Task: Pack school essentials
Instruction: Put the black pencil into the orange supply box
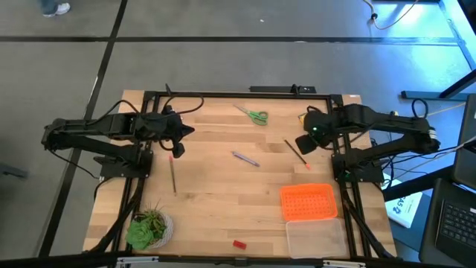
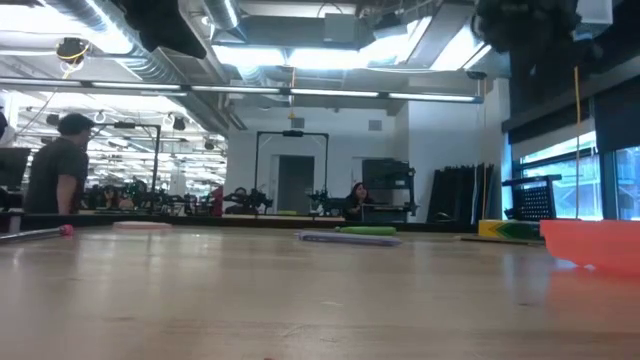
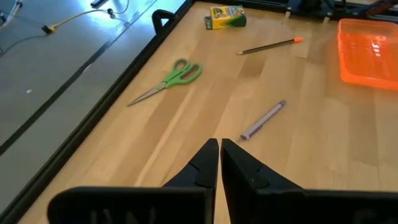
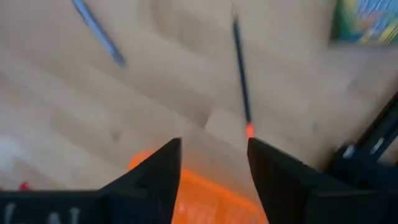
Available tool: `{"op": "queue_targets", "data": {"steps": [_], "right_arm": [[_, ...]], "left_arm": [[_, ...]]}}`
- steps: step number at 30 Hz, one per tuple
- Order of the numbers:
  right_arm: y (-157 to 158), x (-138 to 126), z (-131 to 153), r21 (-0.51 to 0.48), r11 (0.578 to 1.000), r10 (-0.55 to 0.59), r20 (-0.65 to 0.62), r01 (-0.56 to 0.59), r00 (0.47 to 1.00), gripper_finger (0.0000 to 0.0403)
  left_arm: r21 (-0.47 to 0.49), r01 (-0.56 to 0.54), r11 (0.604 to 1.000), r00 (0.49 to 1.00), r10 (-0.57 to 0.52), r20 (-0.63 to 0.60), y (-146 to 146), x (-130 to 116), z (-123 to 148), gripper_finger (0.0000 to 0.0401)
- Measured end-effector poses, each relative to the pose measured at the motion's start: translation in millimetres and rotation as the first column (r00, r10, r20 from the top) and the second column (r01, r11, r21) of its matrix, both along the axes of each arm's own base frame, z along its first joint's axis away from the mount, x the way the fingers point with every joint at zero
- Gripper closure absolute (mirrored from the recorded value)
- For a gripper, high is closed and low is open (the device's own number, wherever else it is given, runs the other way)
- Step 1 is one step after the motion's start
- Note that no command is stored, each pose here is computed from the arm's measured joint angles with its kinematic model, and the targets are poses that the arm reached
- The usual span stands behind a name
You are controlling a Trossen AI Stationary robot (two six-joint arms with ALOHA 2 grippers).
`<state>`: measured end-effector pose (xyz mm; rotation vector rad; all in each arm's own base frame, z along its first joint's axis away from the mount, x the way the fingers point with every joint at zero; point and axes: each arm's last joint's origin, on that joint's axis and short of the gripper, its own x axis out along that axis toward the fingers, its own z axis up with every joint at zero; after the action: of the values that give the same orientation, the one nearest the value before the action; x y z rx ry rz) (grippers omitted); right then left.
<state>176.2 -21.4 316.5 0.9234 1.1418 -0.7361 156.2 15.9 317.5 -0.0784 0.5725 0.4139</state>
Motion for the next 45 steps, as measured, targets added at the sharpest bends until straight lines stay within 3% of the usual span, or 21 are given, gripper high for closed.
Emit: {"op": "queue_targets", "data": {"steps": [6, 21, 33, 45], "right_arm": [[0, 4, -37, 0.148, 0.989, -0.011, -0.103, 0.026, 0.995, 0.0227], [0, -3, -126, 0.146, 0.989, 0.008, -0.128, 0.011, 0.992, 0.0231], [1, -17, -159, 0.141, 0.99, 0.011, -0.163, 0.012, 0.986, 0.0231], [2, -21, -182, 0.132, 0.991, 0.007, -0.11, 0.007, 0.994, 0.0231]], "left_arm": [[0.012, 0.031, 0.999, 0.999, -0.031, 0.013, 0, 1, 2, 0.0395], [-0.002, 0.069, 0.998, 0.993, -0.068, 0.1, -1, 10, 7, 0.0389], [-0.002, 0.072, 0.997, 0.991, -0.071, 0.111, -1, 21, 6, 0.0398], [-0.002, 0.072, 0.997, 0.991, -0.071, 0.115, -1, 22, 6, 0.0389]]}}
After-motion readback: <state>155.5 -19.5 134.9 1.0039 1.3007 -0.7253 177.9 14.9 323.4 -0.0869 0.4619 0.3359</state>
